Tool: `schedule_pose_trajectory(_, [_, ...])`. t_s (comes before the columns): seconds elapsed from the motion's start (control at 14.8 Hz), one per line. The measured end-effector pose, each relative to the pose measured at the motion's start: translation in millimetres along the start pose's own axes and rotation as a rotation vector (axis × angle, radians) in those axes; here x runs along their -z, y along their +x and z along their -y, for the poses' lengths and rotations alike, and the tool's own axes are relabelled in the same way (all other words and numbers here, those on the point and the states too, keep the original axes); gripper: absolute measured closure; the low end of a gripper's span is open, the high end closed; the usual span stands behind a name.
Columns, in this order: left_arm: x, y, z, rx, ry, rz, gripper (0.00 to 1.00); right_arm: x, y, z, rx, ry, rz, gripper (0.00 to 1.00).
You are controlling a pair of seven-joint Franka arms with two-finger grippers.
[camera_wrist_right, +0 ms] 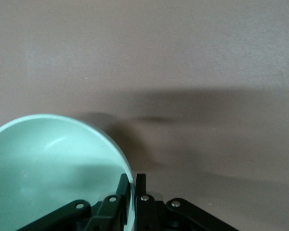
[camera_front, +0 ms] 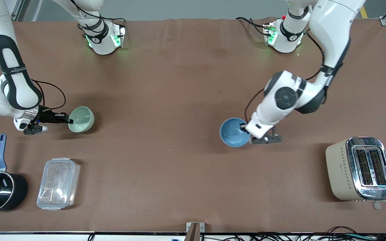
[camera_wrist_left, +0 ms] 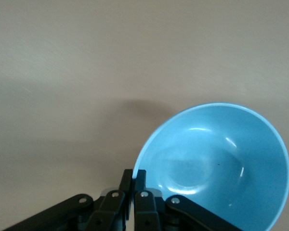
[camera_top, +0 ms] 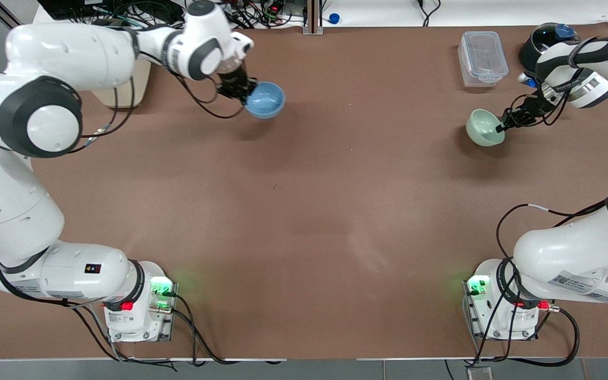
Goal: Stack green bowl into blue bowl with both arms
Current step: 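Grasp the blue bowl with the left gripper while the right gripper grasps the green bowl, then slide the blue bowl to the table middle with the left gripper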
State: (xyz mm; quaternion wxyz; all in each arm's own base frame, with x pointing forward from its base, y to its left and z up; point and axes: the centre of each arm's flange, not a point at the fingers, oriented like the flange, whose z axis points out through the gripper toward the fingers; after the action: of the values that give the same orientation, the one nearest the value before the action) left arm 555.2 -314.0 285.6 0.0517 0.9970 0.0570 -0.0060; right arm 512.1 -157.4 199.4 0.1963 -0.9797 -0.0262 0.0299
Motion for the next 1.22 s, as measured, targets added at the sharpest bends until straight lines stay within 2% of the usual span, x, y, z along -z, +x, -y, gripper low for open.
schedule_pose_trajectory(0.2, [-11.3, -34.6, -62.9, 0.061, -0.017, 0.013, 0.95, 17.2, 14.6, 24.9, 0.022, -0.015, -0.031, 0.95])
schedule_pose_trajectory(0.41, [-32.8, -54.1, -105.4, 0.111, -0.044, 0.023, 0.95, 64.1, 28.7, 69.8, 0.025, -0.053, -0.075, 0.95])
schedule_pose_trajectory(0.47, [-40.6, -59.3, -115.6, 0.120, -0.058, 0.022, 0.95, 81.6, 31.7, 87.1, 0.019, -0.087, -0.077, 0.95])
schedule_pose_trajectory(0.68, [-62.3, -71.5, -132.5, 0.131, -0.094, 0.024, 0.95, 126.4, 37.8, 148.4, -0.044, -0.164, -0.032, 0.95])
schedule_pose_trajectory(0.81, [-74.3, -73.3, -134.0, 0.134, -0.105, 0.029, 0.95, 150.2, 45.3, 194.1, -0.084, -0.187, -0.025, 0.95])
schedule_pose_trajectory(0.95, [-82.3, -75.0, -135.1, 0.142, -0.110, 0.034, 0.95, 164.8, 52.6, 239.1, -0.117, -0.195, -0.042, 0.95])
schedule_pose_trajectory(1.01, [-82.9, -75.2, -136.9, 0.146, -0.113, 0.034, 0.92, 166.3, 55.7, 264.9, -0.133, -0.197, -0.053, 0.95])
schedule_pose_trajectory(1.22, [-71.8, -67.4, -141.7, 0.155, -0.133, 0.017, 0.66, 151.6, 57.2, 336.6, -0.170, -0.246, -0.071, 0.95])
